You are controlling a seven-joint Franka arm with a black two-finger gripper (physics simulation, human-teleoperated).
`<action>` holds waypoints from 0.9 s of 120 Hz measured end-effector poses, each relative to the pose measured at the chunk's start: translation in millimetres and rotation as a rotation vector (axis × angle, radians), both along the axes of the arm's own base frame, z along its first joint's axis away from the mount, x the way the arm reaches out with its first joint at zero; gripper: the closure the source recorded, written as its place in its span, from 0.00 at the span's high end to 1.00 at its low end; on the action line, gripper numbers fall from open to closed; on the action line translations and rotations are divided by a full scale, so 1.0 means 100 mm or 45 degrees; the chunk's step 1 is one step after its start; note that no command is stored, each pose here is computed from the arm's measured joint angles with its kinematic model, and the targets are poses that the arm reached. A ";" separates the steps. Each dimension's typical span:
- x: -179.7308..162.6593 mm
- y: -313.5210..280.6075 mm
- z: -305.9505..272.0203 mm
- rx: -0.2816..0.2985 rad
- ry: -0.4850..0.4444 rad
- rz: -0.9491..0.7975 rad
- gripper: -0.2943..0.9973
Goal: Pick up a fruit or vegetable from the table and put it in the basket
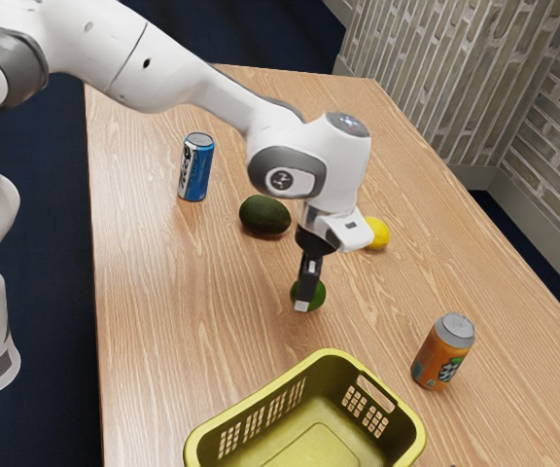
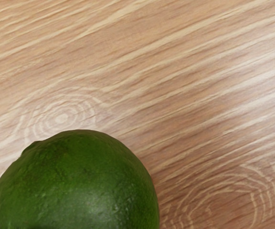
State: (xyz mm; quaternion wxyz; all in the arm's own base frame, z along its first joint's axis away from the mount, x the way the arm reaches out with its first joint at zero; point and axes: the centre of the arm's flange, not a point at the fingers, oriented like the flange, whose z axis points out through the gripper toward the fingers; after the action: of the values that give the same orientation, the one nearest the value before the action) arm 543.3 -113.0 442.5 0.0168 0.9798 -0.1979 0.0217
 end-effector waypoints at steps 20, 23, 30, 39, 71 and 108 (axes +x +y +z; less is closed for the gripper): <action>0.08 0.20 -0.03 0.002 -0.018 0.046 0.71; 0.10 0.22 -0.04 0.003 -0.023 0.051 0.70; 0.14 0.25 -0.10 0.005 -0.029 0.060 0.67; 0.20 0.21 -0.17 0.008 -0.037 0.050 0.65; 0.45 0.03 0.27 0.017 -0.143 -0.009 0.41; -0.11 -1.04 2.35 0.076 -0.271 -0.296 0.31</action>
State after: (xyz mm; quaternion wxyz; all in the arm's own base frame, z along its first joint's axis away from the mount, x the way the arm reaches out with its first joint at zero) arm 531.9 -216.8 677.0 -0.0310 0.9425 -0.3113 0.1173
